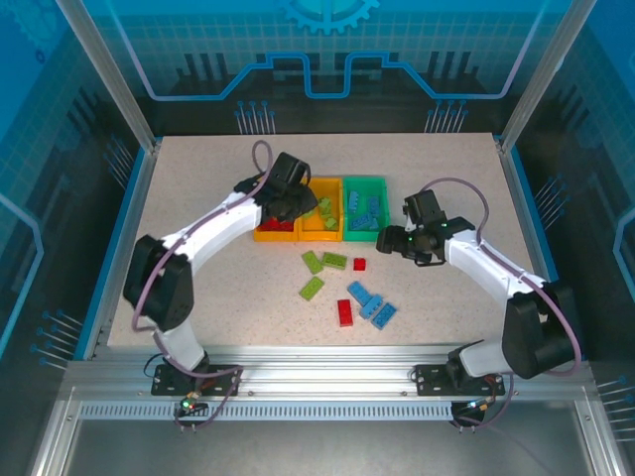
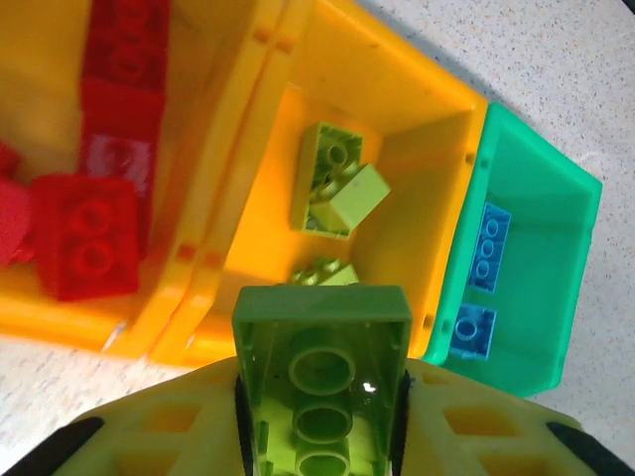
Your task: Sort the legos into containers by color
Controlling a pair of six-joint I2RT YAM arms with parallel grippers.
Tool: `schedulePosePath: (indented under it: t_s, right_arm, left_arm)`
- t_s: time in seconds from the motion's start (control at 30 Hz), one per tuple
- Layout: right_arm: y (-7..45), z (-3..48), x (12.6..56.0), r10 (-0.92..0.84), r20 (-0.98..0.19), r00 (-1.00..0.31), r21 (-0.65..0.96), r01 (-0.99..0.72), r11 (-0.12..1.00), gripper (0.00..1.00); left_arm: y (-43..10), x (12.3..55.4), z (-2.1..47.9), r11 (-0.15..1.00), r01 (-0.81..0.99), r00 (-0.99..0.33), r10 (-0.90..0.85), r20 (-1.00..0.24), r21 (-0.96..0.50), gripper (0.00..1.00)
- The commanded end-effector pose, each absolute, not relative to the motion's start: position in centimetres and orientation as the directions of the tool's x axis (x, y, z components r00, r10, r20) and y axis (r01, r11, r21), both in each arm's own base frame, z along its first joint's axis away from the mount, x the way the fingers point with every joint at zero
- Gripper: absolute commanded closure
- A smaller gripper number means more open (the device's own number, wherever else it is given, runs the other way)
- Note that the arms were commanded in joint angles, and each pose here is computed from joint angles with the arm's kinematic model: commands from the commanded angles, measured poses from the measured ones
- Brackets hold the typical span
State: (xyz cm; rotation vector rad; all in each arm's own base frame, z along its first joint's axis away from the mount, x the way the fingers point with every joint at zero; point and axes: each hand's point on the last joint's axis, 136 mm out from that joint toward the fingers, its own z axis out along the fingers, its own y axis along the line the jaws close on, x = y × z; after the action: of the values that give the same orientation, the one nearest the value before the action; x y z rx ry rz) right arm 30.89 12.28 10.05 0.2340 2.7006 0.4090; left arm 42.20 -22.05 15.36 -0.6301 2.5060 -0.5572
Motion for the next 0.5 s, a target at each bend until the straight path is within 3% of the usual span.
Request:
schedulePosePath:
  t_s: [0.0, 0.17, 0.43, 0.47]
  right_arm:
    - [12.9, 11.3, 30.1, 0.220, -0.382, -0.898, 0.332, 0.088, 0.939, 0.23]
    - [13.4, 12.1, 29.8, 0.198, -0.397, -0.896, 0.323, 0.065, 0.944, 0.23]
    - [13.0, 11.5, 29.5, 0.182, -0.395, -0.900, 0.298, 0.062, 0.953, 0.23]
    - [12.9, 11.4, 29.5, 0.178, -0.398, -0.900, 0.290, 0.060, 0.955, 0.22]
  left_arm:
    - [-23.2, 43.6, 13.4, 0.844, -0.259, -0.838, -0.439, -0.325, -0.470, 0.58]
    - [-24.1, 45.4, 12.7, 0.843, -0.245, -0.844, -0.429, -0.322, -0.479, 0.48]
    - [-24.0, 43.8, 15.5, 0.873, -0.138, -0.834, -0.357, -0.421, -0.468, 0.02]
    - [-23.8, 43.2, 15.7, 0.889, -0.110, -0.832, -0.327, -0.447, -0.445, 0.01]
